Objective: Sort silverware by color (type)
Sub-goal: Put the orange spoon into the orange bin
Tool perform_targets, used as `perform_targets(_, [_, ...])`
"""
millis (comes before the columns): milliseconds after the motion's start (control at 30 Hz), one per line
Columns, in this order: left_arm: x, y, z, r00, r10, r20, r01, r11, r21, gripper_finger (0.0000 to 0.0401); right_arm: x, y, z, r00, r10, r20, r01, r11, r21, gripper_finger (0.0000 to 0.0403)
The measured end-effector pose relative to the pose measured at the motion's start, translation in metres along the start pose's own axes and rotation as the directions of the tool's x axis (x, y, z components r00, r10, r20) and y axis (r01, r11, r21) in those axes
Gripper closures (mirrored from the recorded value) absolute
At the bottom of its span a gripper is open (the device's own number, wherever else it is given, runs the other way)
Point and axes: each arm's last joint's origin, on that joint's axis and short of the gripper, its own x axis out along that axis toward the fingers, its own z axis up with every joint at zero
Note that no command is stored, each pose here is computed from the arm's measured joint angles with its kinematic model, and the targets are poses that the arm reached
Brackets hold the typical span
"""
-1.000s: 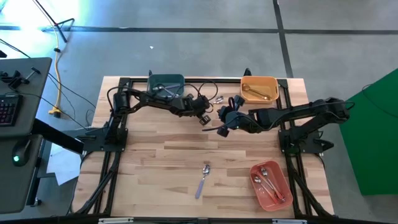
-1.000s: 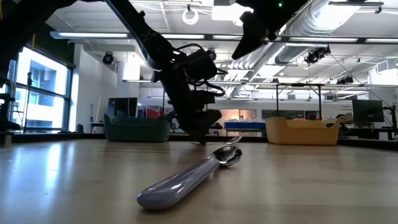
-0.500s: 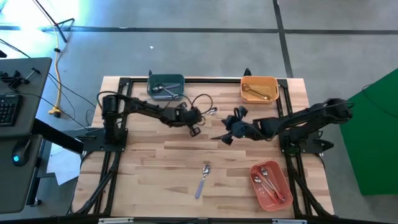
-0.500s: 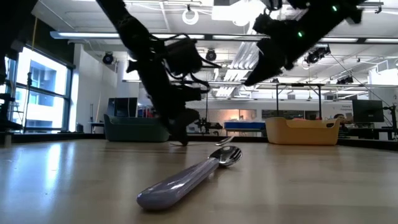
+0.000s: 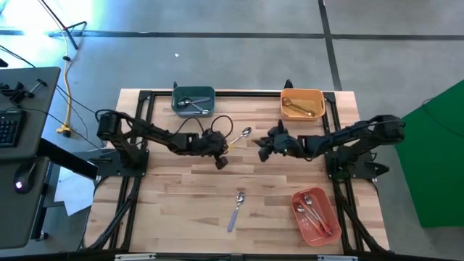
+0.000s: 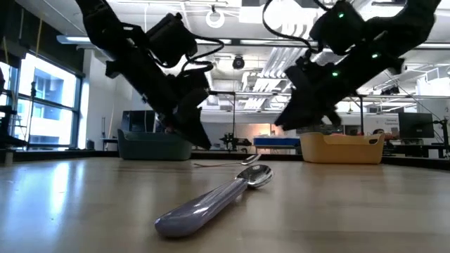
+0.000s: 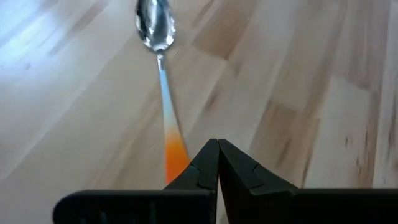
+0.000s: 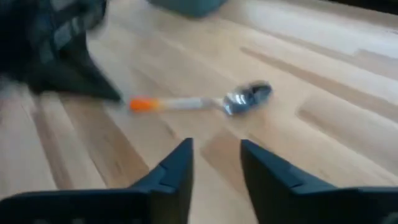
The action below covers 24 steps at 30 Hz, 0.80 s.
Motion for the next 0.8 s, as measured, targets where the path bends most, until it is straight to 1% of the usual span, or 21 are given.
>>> perform_targets(33, [0.000, -0.002, -0.002, 1.000, 0.000, -0.006, 0.001, 1.000, 0.004, 0.0400, 0.005, -0.002, 0.003, 1.000, 0.006, 0.008, -0.006, 1.000, 0.028, 0.0267])
perform_targets(100, [-0.001, -0.007, -0.007, 1.000, 0.008, -0.011, -0.008, 1.000, 0.020, 0.0401, 0.013, -0.010, 0.005, 1.000, -0.022, -0.006, 0.023, 0.998, 0.050, 0.0238])
perform_targets(167, [-0.003, -0.012, -0.007, 1.000, 0.005, 0.024, -0.006, 1.000, 0.024, 0.0401, 0.025, -0.018, 0.010, 0.999, -0.052, -0.017, 0.053, 0.996, 0.072, 0.0214])
perform_targets(233, [-0.005, -0.015, -0.010, 0.998, -0.018, 0.061, 0.017, 1.000, 0.021, 0.0401, 0.034, -0.027, 0.015, 0.997, -0.063, -0.039, 0.067, 0.993, 0.093, 0.0200])
perform_targets(300, [-0.007, -0.015, -0.017, 0.995, -0.053, 0.089, 0.053, 0.999, 0.008, 0.0401, 0.048, -0.032, 0.020, 0.997, -0.046, -0.067, 0.053, 0.992, 0.115, 0.0195])
perform_targets(400, [-0.009, -0.013, -0.026, 0.986, -0.106, 0.129, 0.110, 0.994, -0.028, 0.0401, 0.066, -0.040, 0.023, 0.993, -0.042, -0.113, 0.057, 0.990, 0.130, 0.0195])
perform_targets(567, [-0.018, -0.003, -0.042, 0.983, -0.113, 0.148, 0.125, 0.989, -0.075, 0.0401, 0.089, -0.046, 0.021, 0.985, -0.032, -0.171, 0.057, 0.988, 0.143, 0.0206])
perform_targets(700, [-0.026, 0.002, -0.048, 0.978, -0.113, 0.175, 0.131, 0.986, -0.099, 0.0401, 0.100, -0.044, 0.022, 0.985, -0.033, -0.169, 0.058, 0.988, 0.142, 0.0222])
perform_targets(800, [-0.033, 0.006, -0.052, 0.976, -0.114, 0.187, 0.136, 0.984, -0.112, 0.0401, 0.105, -0.042, 0.023, 0.987, -0.029, -0.160, 0.050, 0.991, 0.128, 0.0245])
